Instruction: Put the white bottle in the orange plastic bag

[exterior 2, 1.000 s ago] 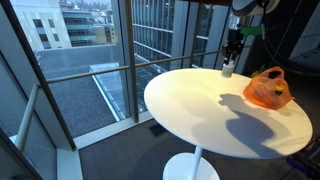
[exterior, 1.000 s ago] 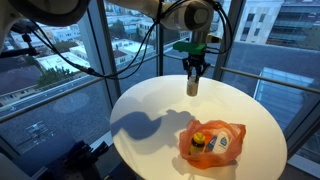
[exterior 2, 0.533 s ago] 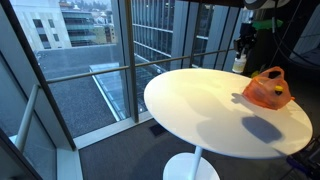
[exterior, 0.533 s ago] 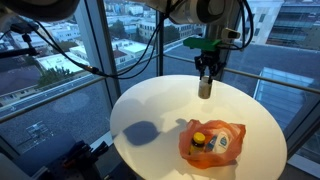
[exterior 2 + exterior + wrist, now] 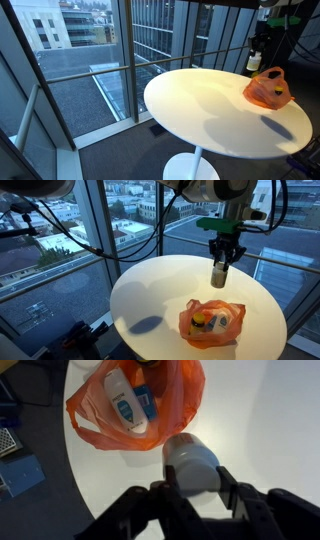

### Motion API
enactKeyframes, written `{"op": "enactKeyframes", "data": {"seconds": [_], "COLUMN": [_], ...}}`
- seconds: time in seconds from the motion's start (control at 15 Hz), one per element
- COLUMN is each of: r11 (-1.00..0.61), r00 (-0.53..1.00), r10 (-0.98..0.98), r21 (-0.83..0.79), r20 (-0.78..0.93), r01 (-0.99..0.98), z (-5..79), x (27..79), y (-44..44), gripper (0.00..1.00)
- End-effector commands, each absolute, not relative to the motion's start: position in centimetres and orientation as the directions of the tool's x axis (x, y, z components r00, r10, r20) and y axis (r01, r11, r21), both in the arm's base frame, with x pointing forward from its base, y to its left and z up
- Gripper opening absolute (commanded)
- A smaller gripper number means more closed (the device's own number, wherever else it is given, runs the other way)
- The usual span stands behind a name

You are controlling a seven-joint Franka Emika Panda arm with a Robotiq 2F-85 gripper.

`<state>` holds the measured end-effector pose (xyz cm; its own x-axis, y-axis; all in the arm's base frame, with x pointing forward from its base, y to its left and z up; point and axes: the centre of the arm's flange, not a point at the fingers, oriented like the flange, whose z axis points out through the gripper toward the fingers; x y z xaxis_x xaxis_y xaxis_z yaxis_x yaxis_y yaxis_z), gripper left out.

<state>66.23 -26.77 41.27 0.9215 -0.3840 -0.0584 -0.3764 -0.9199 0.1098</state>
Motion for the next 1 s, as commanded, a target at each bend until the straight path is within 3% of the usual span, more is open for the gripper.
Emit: {"op": "enactKeyframes", "data": {"seconds": [0.0,0.93], "r11": [-0.901,-0.868], "r00": [0.9,0.857], "r10": [-0.43,-0.496], "r21": [0.099,0.109], "r20": [-0.074,-0.139], "r01": [-0.423,-0.484], "z": [41.4,37.1], "x": [63.0,56.3], "y": [-27.8,-31.3], "gripper": [0.19,0.19]}}
